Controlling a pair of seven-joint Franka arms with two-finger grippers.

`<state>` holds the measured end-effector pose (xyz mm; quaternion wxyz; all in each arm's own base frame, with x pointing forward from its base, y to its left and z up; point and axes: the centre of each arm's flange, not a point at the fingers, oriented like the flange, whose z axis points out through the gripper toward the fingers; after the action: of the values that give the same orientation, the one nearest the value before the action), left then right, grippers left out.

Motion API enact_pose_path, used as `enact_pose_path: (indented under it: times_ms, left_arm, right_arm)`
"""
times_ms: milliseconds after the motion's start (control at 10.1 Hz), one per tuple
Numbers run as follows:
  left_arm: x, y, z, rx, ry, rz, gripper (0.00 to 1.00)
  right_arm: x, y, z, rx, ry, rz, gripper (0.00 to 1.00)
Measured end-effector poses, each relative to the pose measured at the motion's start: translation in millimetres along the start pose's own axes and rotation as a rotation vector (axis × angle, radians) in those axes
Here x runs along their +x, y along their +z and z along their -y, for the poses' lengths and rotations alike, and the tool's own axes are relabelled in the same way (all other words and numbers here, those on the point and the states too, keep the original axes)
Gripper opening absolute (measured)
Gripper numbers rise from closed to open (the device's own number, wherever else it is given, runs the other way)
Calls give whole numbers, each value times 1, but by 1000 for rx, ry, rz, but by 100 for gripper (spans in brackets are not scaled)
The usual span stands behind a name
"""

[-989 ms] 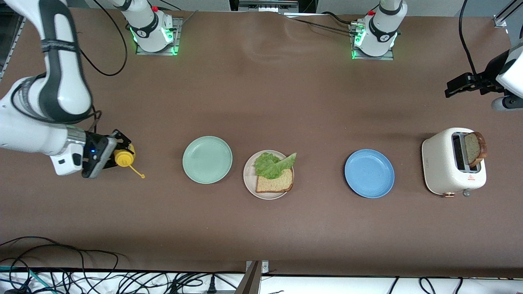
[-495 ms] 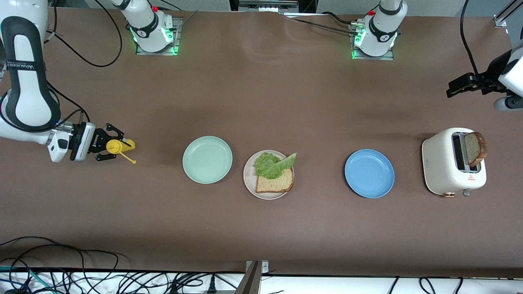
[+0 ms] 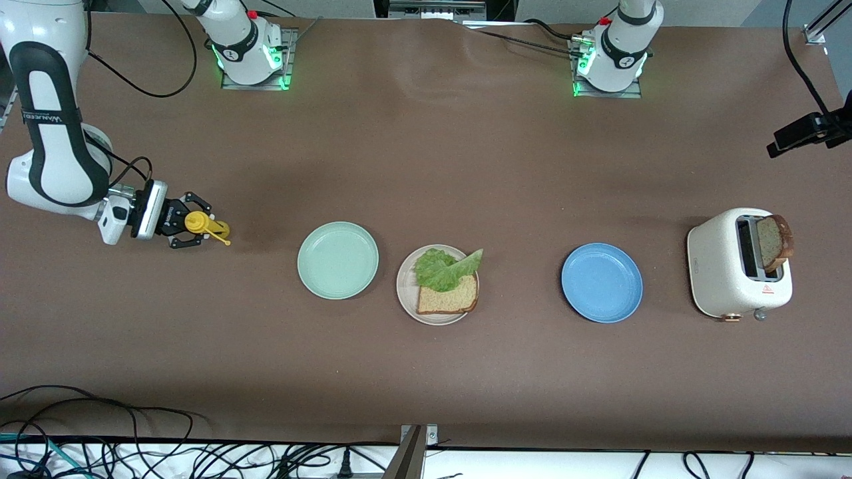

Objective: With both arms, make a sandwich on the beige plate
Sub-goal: 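Carry the mustard bottle back to its spot with the right gripper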

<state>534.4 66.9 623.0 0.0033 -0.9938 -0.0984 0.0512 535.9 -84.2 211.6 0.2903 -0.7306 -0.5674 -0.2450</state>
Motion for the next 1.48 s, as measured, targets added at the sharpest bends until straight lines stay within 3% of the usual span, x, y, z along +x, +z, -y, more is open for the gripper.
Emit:
enact_pose_path:
  times_ms: [297,890,989,1286,1484]
  left_arm:
    - [0,-3,-4,0,7,-6,100]
    - [-2,-3,-15,3,28,-7,100]
    - [-1,-3,-14,2,25,-6,100]
    - [4,4,-9,11,17,-3,100]
    - [14,15,1,84,8,-21,100]
  right_arm:
    - [-26,21,13,-29,-29,-64,15]
    - [-32,30,14,-38,-57,-82,16]
    - [-32,30,14,-38,-57,-82,26]
    - [-33,31,14,-37,-56,-82,33]
    - [-33,31,14,-37,-56,-84,58]
